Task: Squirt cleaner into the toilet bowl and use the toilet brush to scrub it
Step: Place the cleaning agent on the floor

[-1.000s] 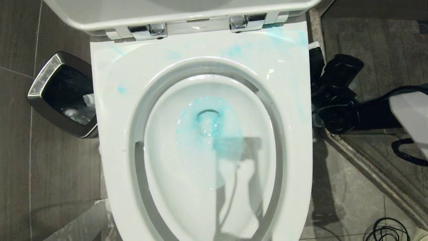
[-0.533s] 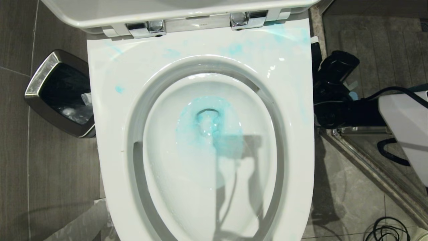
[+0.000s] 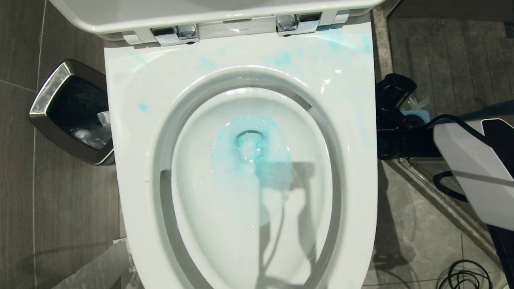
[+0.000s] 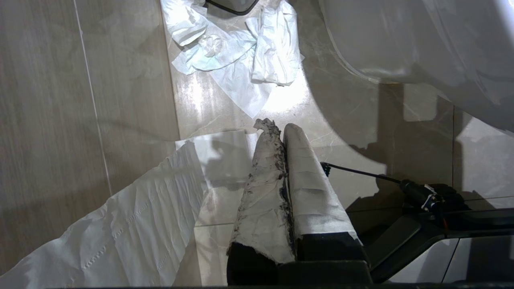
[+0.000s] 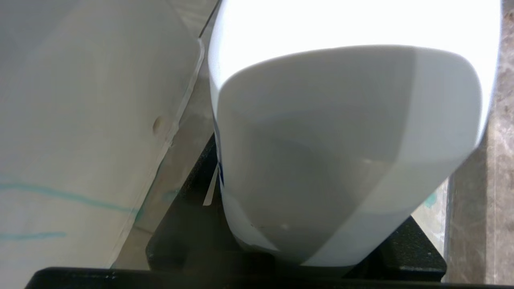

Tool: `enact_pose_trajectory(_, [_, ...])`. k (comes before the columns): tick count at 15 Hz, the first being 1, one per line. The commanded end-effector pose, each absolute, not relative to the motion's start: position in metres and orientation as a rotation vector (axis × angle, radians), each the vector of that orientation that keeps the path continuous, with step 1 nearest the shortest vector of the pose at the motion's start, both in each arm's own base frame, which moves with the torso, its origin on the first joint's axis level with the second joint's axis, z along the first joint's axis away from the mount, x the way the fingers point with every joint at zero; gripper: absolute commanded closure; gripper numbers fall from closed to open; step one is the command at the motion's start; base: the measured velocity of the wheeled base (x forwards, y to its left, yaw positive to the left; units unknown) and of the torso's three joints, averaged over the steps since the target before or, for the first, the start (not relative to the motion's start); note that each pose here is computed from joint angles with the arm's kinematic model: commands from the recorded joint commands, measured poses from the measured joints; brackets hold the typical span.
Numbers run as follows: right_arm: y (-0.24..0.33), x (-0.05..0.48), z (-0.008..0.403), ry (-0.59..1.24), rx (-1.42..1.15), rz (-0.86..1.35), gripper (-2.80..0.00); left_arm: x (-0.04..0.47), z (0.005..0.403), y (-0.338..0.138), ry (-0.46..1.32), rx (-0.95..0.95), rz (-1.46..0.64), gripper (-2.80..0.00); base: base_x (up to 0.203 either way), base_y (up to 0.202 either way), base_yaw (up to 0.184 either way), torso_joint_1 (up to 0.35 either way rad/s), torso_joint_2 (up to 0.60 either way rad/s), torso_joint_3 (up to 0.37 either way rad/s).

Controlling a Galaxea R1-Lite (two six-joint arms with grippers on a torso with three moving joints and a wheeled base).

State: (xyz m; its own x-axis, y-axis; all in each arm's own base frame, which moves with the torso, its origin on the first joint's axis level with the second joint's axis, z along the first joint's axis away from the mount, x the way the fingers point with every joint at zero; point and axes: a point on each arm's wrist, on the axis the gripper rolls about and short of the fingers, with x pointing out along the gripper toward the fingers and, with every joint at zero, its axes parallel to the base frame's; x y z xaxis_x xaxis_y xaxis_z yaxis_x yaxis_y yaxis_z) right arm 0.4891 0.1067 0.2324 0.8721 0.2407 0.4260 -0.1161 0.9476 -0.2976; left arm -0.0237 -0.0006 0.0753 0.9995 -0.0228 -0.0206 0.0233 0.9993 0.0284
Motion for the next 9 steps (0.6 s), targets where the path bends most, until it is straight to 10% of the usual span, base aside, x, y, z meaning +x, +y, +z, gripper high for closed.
enact_pose_trajectory(1, [0.1080,0.4973,0.2255,-0.488,-0.268,0.183,0.00,-0.0236,0.0754,-0.0006,0.022,0.029,-0.023,0.00,0.000,0.000,0.000,0.000,0.00,0.000])
enact_pose_trajectory(9, [0.1086,0.4988,0.2289,-0.510,-0.260,0.160,0.00,-0.0236,0.0756,-0.0006,0.021,0.029,-0.023,0.00,0.000,0.000,0.000,0.000,0.00,0.000])
